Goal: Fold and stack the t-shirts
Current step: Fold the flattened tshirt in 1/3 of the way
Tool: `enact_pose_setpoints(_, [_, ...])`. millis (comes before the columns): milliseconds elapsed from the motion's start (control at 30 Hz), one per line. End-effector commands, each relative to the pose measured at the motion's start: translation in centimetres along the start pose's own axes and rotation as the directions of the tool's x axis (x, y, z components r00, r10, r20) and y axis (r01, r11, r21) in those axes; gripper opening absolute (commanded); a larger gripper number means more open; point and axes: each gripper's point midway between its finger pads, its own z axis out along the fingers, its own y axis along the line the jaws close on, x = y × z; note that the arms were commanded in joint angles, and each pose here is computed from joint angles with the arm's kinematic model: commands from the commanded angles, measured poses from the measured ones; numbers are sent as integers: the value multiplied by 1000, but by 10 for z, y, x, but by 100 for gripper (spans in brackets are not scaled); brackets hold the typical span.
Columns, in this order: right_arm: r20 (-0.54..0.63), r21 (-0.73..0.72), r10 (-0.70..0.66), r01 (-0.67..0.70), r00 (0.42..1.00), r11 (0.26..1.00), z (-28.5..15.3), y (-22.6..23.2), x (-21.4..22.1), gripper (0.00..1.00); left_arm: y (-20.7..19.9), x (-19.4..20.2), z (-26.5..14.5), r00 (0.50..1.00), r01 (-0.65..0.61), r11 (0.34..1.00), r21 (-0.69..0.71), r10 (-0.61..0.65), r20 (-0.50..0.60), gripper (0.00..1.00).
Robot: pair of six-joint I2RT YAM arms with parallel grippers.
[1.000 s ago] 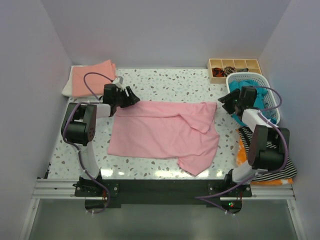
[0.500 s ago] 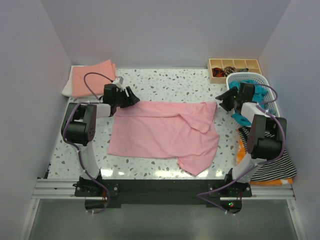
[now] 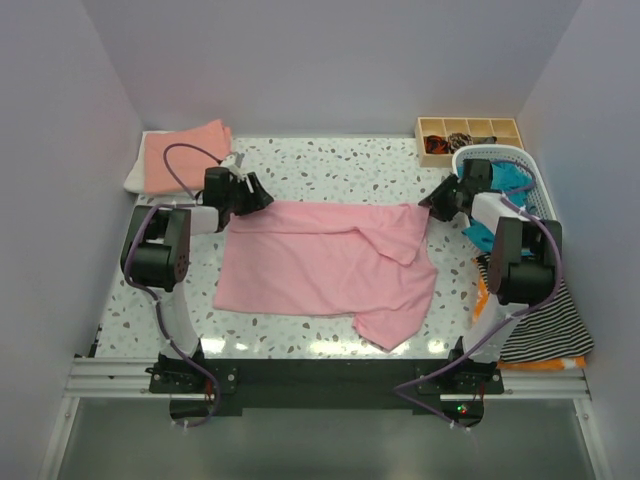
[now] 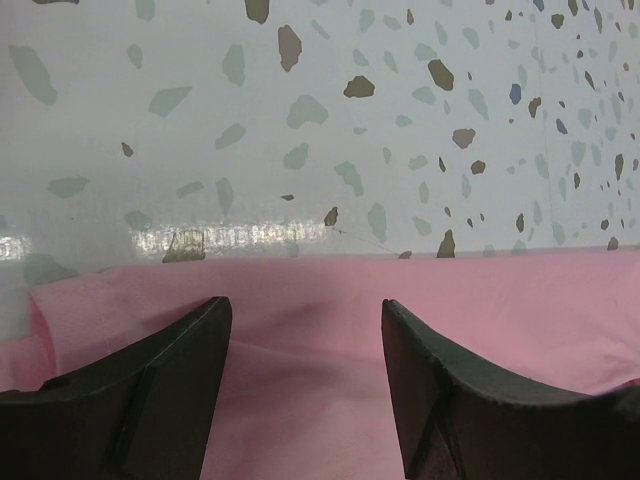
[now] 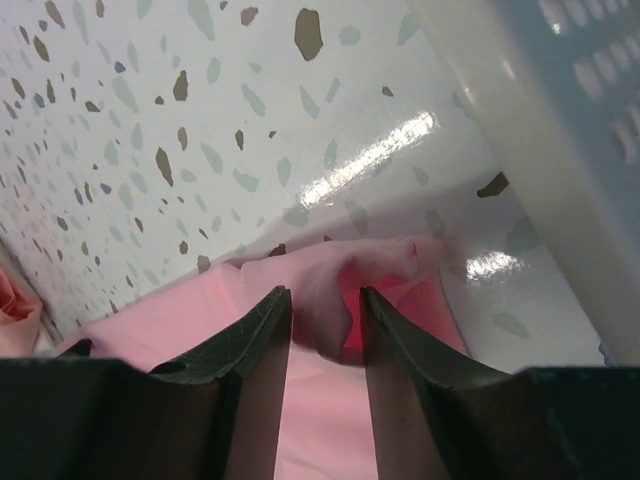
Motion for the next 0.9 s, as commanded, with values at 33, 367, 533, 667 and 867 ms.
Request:
enact_pose_setpoints(33, [-7,13,-48,48,999,999,-1,6,-2,28,16,-3,-3,1000,-23,998,-58,23,9,67])
enact_pose_setpoints(367, [72,56,-125,121,990,991,-17,8,-23,0,72,28,-44,998,49,955,-293,-55,-10,64])
enact_pose_setpoints(533, [48,125,-136,129,990,984,-11,-6,-20,0,85,28,-59,998,57,934,-352,-59,6,65])
enact_pose_setpoints(667, [67,28,-146,144,987,989,-4,7,-18,31,82,27,-51,998,50,945,-323,-55,-7,65])
enact_pose_setpoints(867, [158,-116,-267,286,951,951,-37,54,-32,75,60,-8,-54,997,17,968,-249,2,75,69])
